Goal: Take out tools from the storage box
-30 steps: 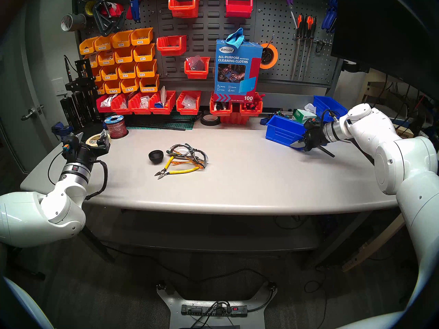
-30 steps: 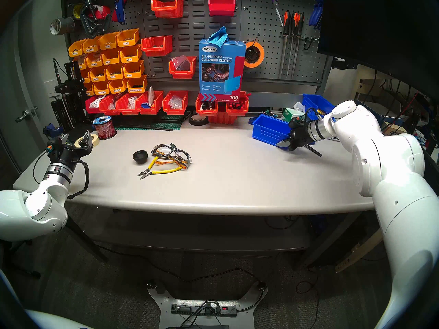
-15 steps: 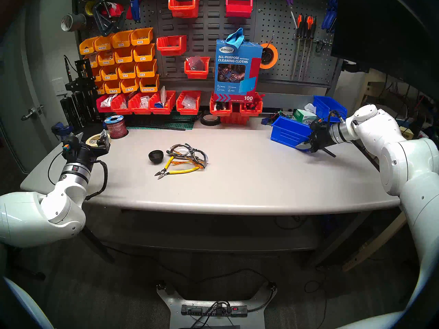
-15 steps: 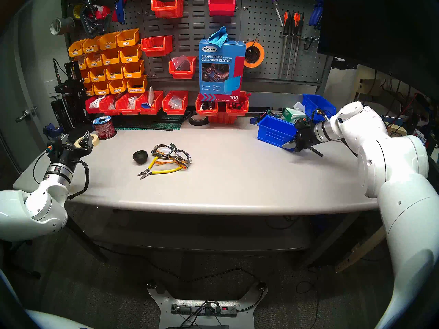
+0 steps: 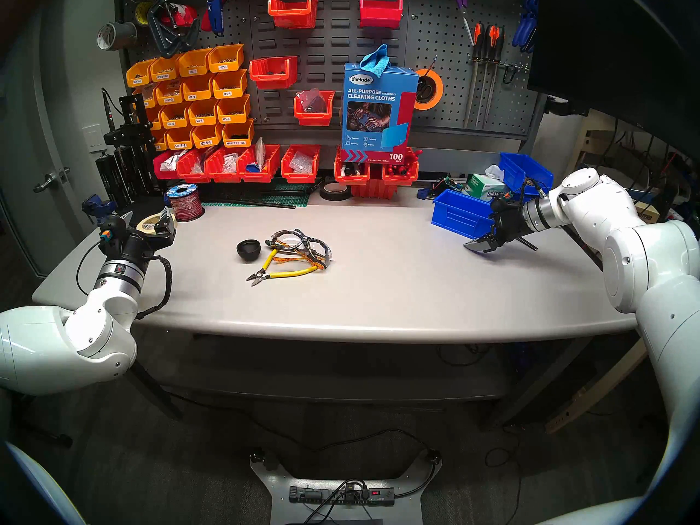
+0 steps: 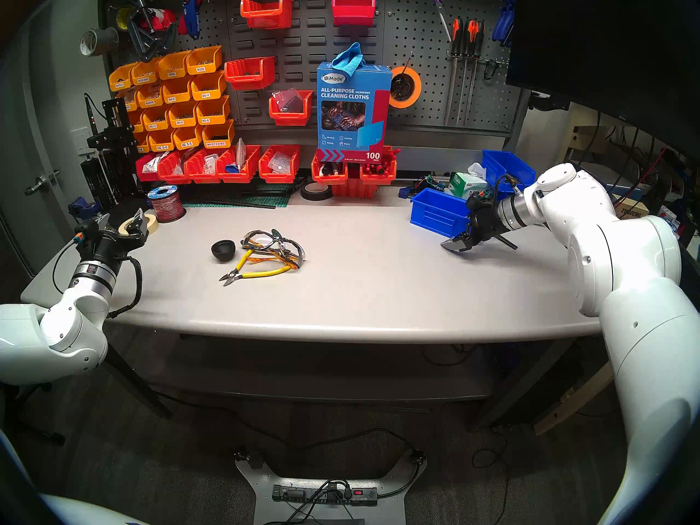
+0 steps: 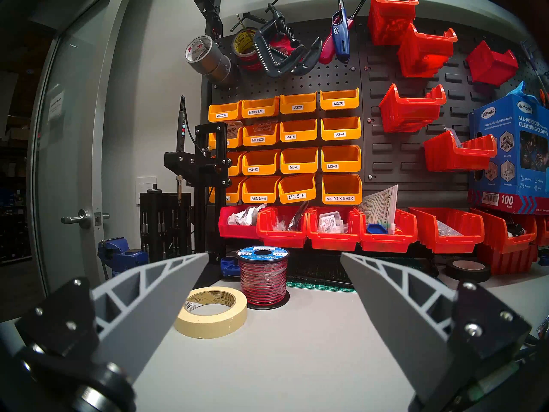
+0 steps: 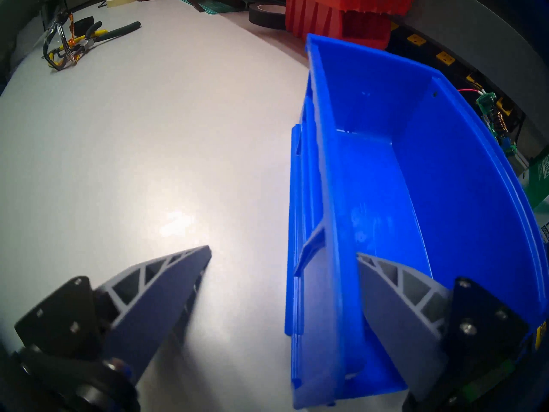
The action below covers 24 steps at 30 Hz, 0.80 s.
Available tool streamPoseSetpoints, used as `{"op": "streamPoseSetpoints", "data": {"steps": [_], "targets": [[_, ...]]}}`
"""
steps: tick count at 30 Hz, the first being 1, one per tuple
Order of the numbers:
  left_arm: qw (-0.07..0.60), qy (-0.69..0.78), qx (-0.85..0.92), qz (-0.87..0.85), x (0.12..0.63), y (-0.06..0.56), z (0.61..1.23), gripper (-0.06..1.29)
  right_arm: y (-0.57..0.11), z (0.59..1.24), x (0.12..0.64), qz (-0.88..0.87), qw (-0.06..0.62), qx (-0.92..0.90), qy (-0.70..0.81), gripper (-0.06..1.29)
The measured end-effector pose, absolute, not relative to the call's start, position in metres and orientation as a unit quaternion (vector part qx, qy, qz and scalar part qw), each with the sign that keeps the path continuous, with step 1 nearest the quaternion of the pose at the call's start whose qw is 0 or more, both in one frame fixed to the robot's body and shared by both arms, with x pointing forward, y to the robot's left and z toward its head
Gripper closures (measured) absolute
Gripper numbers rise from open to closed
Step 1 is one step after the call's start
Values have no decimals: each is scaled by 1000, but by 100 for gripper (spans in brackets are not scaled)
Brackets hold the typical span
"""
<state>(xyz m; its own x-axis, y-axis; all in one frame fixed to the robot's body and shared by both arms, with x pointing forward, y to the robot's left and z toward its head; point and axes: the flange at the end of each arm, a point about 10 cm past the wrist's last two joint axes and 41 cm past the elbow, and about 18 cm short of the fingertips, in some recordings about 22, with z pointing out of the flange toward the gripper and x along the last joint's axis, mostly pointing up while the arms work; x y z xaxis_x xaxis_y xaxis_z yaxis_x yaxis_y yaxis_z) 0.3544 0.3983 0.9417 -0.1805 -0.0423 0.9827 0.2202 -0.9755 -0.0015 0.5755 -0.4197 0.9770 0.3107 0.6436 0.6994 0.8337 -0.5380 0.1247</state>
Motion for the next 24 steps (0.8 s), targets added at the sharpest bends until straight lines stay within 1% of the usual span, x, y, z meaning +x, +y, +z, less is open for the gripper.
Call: {"op": "streamPoseSetpoints", "data": {"steps": [9, 11, 13, 24], "targets": [[86, -70, -634, -765, 354, 398, 942, 2, -377, 1003, 593, -376, 136, -754, -521, 9], [86, -70, -634, -765, 354, 398, 942, 2, -364, 1015, 598, -385, 135, -737, -539, 4], [86, -70, -634, -765, 354, 398, 942, 2, -352, 1029, 603, -395, 132, -720, -555, 2], [86, -70, -634, -765, 354, 398, 942, 2, -303, 1091, 615, -434, 113, -646, -618, 2]]}}
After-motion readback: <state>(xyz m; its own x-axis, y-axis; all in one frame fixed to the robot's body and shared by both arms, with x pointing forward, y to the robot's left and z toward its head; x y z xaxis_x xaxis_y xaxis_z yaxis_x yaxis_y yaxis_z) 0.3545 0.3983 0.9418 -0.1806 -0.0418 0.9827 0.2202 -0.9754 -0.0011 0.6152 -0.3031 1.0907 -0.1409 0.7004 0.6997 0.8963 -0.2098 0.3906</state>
